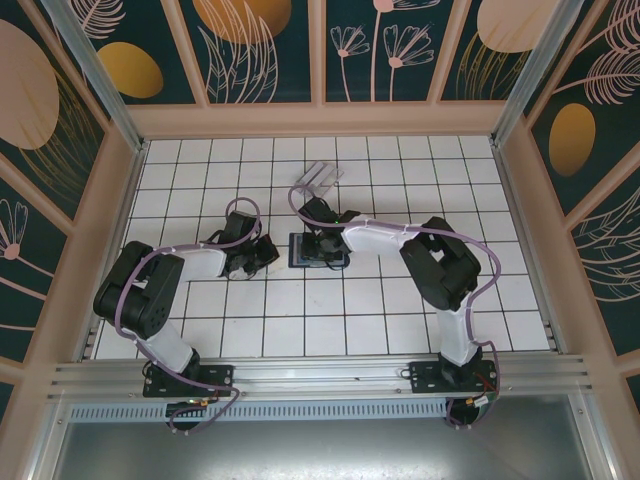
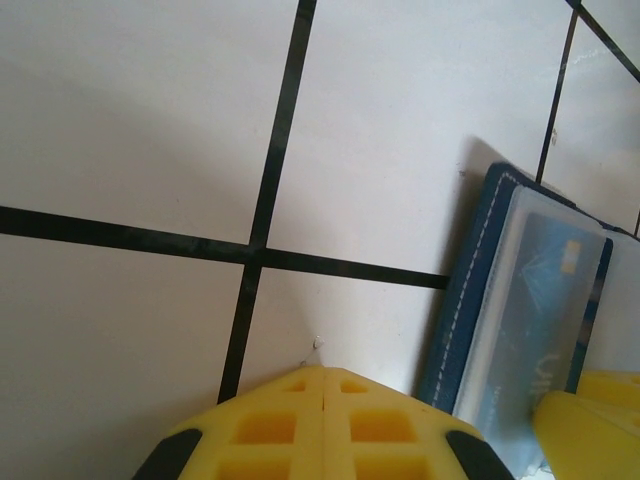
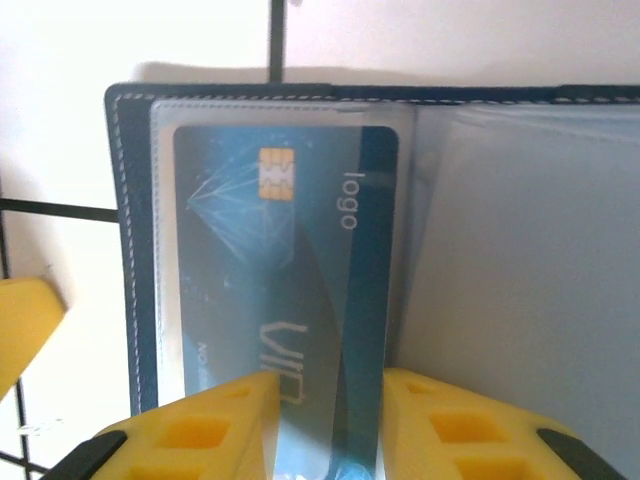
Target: Put the credit cards into the card holder
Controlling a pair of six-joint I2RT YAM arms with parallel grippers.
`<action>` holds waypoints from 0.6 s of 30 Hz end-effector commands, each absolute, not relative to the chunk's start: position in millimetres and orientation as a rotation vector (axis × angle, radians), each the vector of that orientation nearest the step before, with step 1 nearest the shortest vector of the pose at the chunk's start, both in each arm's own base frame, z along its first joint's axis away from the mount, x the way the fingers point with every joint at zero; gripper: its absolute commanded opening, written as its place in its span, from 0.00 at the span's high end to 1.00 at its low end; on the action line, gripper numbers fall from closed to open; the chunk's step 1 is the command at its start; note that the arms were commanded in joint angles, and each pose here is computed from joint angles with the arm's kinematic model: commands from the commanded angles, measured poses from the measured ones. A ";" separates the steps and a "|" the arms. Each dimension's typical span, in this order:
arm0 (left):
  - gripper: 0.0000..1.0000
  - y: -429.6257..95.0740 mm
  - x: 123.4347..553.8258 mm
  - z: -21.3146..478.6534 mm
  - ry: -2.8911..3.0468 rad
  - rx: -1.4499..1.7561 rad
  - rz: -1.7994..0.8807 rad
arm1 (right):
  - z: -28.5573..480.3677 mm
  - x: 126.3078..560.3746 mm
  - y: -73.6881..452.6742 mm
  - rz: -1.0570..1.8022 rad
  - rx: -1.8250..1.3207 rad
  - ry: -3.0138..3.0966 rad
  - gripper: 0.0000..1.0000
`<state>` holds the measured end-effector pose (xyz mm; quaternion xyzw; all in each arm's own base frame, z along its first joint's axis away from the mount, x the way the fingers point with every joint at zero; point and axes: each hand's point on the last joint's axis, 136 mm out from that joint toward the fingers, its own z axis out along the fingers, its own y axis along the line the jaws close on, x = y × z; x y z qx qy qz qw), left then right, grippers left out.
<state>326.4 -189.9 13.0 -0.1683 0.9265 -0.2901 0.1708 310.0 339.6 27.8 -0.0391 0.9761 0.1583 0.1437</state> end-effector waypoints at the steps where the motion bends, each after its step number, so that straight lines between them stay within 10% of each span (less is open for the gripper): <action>1: 1.00 -199.5 306.4 -1.5 2.706 -0.483 -0.884 | 27.8 308.4 324.8 0.294 -0.116 2.818 0.67; 18: 0.98 -217.3 304.8 -10.2 2.727 -0.454 -0.957 | 28.6 292.0 379.7 0.487 -0.395 2.782 0.67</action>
